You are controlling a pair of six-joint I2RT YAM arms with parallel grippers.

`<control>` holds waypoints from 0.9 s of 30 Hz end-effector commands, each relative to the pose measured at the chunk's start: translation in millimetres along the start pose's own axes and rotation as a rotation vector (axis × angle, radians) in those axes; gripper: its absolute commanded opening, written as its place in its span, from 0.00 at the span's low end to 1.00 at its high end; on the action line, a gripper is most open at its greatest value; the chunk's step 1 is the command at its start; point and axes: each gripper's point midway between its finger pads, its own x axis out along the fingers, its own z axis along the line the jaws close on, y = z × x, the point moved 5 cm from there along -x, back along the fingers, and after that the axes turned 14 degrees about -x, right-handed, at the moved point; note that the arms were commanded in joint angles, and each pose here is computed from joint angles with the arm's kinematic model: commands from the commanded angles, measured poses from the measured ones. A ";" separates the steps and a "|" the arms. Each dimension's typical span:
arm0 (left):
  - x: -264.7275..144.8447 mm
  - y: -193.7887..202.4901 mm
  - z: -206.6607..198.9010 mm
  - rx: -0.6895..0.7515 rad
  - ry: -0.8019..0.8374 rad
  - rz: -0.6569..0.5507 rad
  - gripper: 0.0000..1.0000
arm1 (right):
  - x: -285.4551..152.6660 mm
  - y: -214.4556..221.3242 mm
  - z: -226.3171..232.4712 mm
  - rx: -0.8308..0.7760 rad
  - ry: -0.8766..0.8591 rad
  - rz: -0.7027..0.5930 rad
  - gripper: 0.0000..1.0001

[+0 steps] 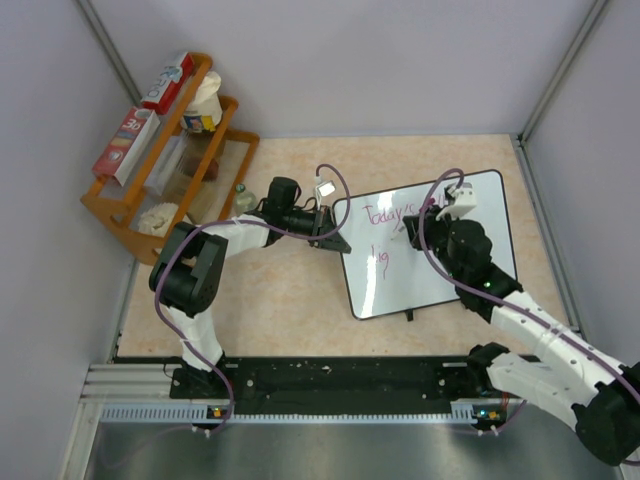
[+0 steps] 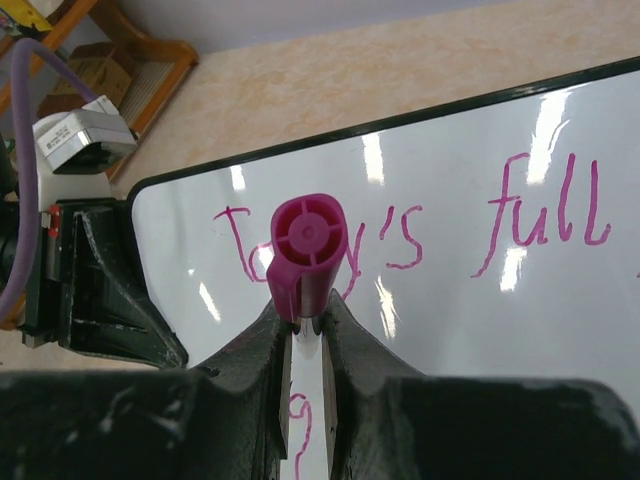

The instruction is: Write a sentence on the whiteboard

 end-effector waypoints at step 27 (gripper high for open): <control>3.6 20.2 0.9 0.046 0.004 0.060 0.00 | -8.6 48.3 -12.9 -0.011 0.030 0.080 0.00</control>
